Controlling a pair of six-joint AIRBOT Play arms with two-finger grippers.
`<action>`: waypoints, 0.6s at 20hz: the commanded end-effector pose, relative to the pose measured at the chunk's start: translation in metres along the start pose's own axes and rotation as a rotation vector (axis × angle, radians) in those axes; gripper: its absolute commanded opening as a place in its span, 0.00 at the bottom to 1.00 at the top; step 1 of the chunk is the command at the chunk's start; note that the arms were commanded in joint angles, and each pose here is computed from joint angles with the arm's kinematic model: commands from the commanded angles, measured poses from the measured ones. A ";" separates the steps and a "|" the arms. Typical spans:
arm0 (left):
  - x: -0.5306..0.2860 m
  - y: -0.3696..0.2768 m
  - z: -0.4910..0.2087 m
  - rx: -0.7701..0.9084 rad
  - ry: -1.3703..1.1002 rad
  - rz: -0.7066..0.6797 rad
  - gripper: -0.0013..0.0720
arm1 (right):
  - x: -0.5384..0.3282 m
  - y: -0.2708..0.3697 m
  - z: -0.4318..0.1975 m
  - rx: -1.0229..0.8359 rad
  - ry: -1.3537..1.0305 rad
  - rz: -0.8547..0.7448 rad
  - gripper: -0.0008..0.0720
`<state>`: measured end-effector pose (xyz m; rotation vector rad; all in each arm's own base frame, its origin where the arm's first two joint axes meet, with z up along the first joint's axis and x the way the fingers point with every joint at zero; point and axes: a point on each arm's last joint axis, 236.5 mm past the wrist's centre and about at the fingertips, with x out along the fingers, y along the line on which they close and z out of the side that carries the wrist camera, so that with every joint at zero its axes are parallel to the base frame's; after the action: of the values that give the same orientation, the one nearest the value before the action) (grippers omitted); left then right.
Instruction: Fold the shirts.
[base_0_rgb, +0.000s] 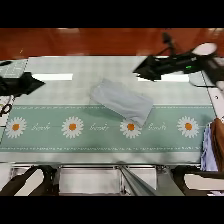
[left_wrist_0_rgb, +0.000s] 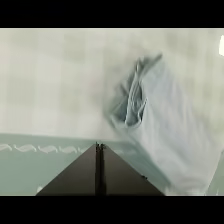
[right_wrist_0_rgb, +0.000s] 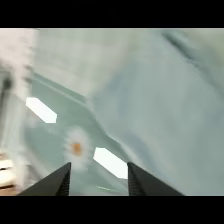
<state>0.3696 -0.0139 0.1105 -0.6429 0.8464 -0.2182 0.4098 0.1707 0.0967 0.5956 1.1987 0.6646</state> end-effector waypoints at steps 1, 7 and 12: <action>-0.049 -0.005 0.014 -0.027 -0.150 -0.011 0.04 | -0.133 -0.126 -0.059 0.104 -0.109 -0.645 0.57; 0.000 -0.025 -0.093 0.007 0.080 -0.092 0.04 | -0.042 -0.183 -0.147 0.461 -0.276 -0.361 0.58; 0.026 -0.032 -0.121 0.035 0.130 -0.107 0.04 | 0.020 -0.170 -0.144 0.615 -0.200 -0.044 0.58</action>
<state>0.3010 -0.0890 0.0684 -0.6608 0.9161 -0.3559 0.2911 0.0587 -0.0646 0.9198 1.2504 0.1113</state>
